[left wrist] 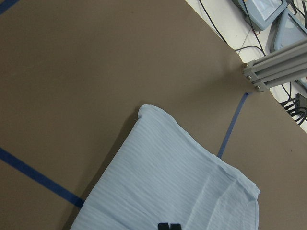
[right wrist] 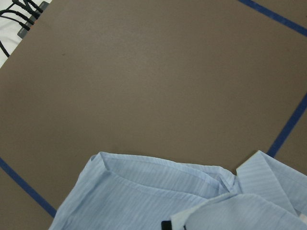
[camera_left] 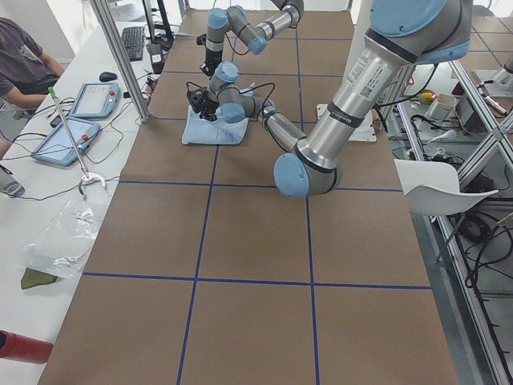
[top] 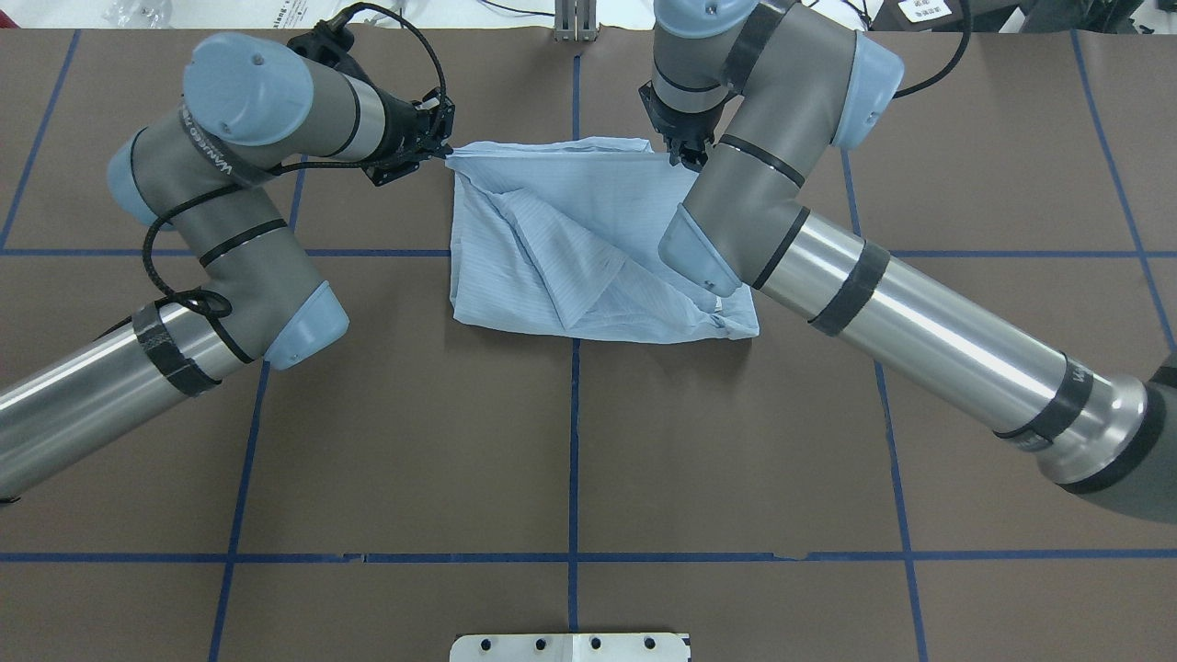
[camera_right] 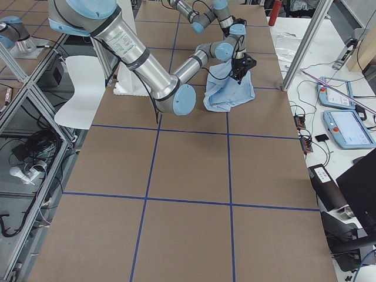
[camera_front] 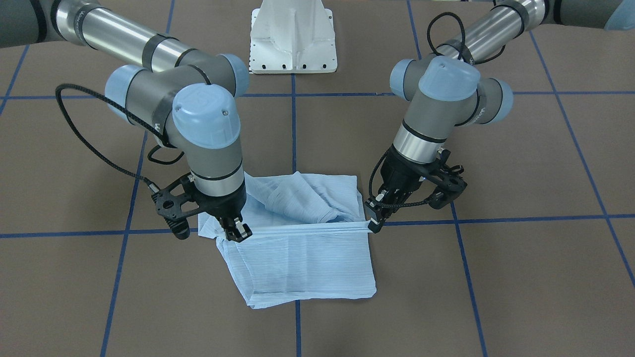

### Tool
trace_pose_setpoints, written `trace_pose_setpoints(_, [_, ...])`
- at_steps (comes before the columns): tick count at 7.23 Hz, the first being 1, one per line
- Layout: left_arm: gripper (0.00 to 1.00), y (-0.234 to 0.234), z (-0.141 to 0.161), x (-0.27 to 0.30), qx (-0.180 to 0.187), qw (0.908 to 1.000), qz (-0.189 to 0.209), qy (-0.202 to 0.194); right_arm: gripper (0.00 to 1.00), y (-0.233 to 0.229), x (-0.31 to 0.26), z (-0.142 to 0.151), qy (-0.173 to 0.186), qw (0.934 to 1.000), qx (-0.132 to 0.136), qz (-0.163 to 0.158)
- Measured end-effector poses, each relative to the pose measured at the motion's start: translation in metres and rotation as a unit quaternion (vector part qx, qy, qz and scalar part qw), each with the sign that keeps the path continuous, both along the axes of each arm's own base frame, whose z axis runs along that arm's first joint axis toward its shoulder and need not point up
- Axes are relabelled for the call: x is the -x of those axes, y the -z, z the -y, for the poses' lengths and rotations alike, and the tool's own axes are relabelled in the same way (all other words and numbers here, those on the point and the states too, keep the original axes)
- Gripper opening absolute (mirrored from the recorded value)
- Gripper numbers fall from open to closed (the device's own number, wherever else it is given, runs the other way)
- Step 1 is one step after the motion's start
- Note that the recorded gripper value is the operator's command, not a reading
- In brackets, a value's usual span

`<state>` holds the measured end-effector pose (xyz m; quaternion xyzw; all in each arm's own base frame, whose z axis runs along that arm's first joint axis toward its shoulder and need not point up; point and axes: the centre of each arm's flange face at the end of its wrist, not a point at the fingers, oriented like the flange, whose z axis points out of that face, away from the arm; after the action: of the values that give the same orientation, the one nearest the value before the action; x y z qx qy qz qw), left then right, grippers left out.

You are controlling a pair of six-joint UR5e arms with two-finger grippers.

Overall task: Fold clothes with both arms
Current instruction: 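Lay the folded edge down at the far side and open both grippers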

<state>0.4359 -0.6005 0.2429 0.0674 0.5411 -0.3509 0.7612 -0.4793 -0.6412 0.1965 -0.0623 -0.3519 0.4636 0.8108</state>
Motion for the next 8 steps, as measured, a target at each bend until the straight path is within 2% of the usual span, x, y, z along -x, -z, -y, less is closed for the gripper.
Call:
trace_pose_setpoints(3, [0.0, -0.016, 0.036, -0.019, -0.011, 0.9999, 0.005, 0.007, 0.0, -0.017, 0.022, 0.044, 0.035, 0.9989, -0.028, -0.012])
trace_pose_setpoints(6, [0.0, -0.036, 0.061, -0.036, -0.027, 0.999, 0.028, 0.022, 0.25, -0.028, 0.039, 0.069, 0.053, 0.9974, -0.044, -0.018])
trace_pose_setpoints(7, [0.09, -0.045, 0.067, -0.039, -0.034, 0.9985, 0.035, 0.025, 0.39, -0.033, 0.044, 0.076, 0.055, 0.9973, -0.045, -0.02])
trace_pose_setpoints(8, [0.6, -0.053, 0.072, -0.042, -0.042, 0.9978, 0.043, 0.028, 0.46, -0.041, 0.048, 0.08, 0.057, 0.9971, -0.047, -0.02])
